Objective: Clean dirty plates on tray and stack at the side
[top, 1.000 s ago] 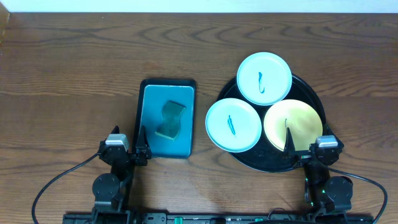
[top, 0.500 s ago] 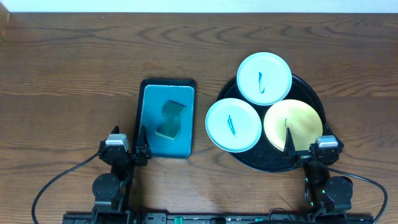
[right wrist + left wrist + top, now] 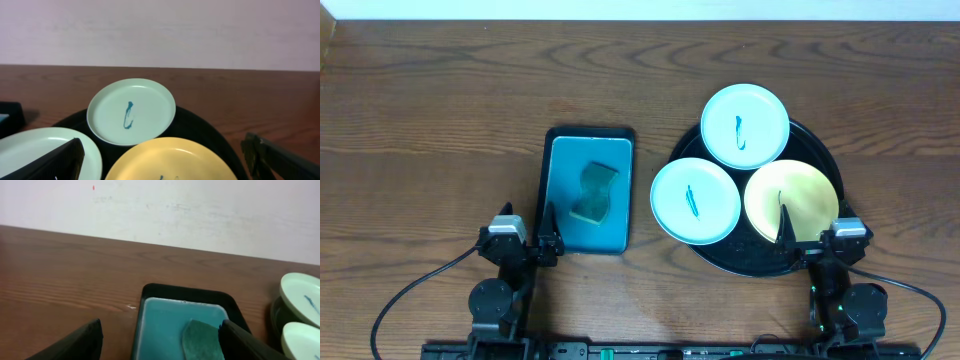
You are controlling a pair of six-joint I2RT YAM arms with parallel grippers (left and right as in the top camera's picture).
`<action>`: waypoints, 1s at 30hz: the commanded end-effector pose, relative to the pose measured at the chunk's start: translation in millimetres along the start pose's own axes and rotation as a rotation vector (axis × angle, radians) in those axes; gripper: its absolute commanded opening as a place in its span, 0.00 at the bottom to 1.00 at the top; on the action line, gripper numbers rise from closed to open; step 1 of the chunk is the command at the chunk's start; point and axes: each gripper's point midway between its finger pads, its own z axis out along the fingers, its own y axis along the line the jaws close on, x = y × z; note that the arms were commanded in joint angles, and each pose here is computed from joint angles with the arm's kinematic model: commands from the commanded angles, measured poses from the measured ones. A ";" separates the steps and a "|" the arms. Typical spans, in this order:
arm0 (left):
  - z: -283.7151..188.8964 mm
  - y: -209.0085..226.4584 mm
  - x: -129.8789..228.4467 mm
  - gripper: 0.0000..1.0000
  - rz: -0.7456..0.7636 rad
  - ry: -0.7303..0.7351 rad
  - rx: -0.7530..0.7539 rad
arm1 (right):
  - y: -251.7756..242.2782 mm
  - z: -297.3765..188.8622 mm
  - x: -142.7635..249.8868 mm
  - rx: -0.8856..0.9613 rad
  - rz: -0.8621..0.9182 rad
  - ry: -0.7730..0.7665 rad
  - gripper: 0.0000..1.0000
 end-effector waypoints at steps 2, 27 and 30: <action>-2.2 0.5 14.5 0.75 -0.077 0.072 -0.002 | -1.3 0.1 1.1 0.005 0.085 0.004 0.99; -16.8 -13.9 -14.6 0.75 -0.117 0.571 -0.062 | -1.3 -1.6 -1.7 0.058 0.143 0.515 0.99; -16.9 -18.2 -20.9 0.75 -0.126 0.658 -0.064 | -1.2 0.0 -2.1 0.072 0.156 0.605 0.99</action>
